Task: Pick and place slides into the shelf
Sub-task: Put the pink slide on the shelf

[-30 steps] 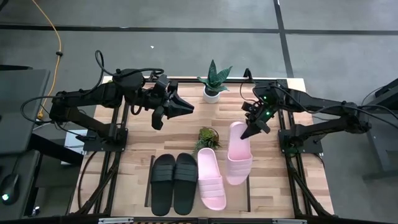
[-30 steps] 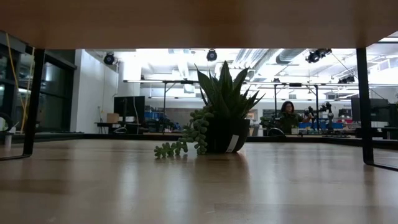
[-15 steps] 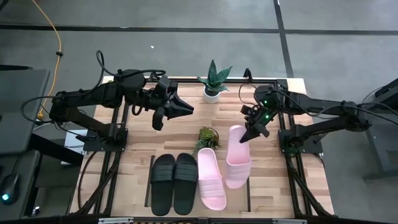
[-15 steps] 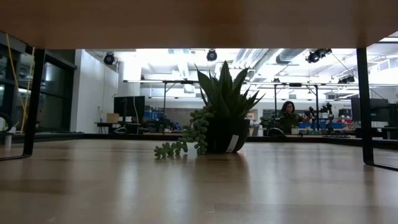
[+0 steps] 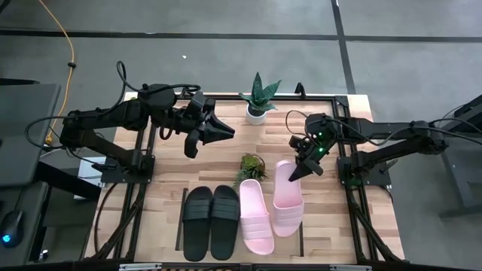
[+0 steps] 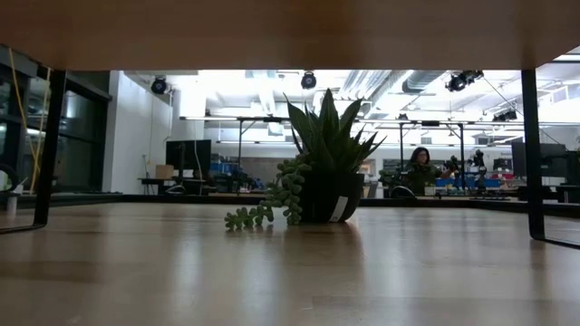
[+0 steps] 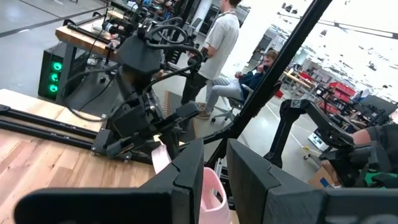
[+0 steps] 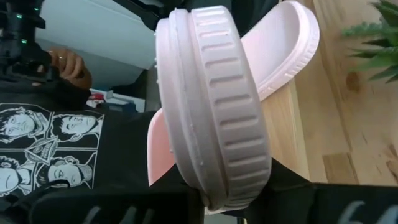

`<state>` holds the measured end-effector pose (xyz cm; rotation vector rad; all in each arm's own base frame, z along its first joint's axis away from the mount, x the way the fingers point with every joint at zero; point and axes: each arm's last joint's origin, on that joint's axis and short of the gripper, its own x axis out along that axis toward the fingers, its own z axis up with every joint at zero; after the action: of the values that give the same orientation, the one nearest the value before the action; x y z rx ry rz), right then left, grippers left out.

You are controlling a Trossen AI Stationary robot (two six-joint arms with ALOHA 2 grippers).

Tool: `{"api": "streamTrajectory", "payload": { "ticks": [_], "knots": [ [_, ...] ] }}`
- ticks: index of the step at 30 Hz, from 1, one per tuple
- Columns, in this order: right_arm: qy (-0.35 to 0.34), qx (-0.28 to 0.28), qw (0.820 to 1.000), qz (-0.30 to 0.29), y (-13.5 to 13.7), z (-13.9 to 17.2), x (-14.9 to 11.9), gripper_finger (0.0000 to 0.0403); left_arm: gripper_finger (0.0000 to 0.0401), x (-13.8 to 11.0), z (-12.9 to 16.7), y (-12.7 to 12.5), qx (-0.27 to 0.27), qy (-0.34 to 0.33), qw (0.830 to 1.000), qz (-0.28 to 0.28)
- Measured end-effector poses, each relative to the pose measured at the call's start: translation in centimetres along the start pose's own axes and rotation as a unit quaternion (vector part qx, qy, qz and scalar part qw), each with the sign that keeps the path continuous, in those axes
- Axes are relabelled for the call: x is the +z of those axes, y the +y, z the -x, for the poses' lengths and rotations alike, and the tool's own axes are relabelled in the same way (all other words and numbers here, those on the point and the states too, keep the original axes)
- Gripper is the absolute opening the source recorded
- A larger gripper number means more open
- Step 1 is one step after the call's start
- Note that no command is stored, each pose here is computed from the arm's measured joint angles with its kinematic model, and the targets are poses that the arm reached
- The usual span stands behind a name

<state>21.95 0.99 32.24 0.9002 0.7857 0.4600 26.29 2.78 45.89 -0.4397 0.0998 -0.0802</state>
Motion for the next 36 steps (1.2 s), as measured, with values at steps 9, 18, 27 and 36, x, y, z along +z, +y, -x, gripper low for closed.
{"api": "streamTrajectory", "payload": {
  "ticks": [9, 18, 27, 36],
  "knots": [
    [0.013, 0.020, 1.000, 0.006, 0.0, -1.9, 0.6, 0.0040, 0.0060, 0.0, 0.0, 0.0, 0.000, 0.000, 1.000, -0.001],
    [0.014, 0.014, 1.000, 0.013, 0.0, -3.2, 0.6, 0.0040, 0.0060, 0.0, 0.0, 0.0, -0.001, 0.000, 1.000, -0.001],
    [0.013, 0.000, 1.000, -0.001, 0.4, -3.5, 0.1, 0.0040, 0.0060, 0.0, 0.0, 0.0, -0.007, 0.003, 1.000, -0.001],
    [0.013, -0.032, 0.999, -0.009, 0.3, -3.8, -0.5, 0.0040, 0.0060, 0.0, 0.0, 0.0, -0.007, 0.002, 1.000, -0.001]
  ]
}}
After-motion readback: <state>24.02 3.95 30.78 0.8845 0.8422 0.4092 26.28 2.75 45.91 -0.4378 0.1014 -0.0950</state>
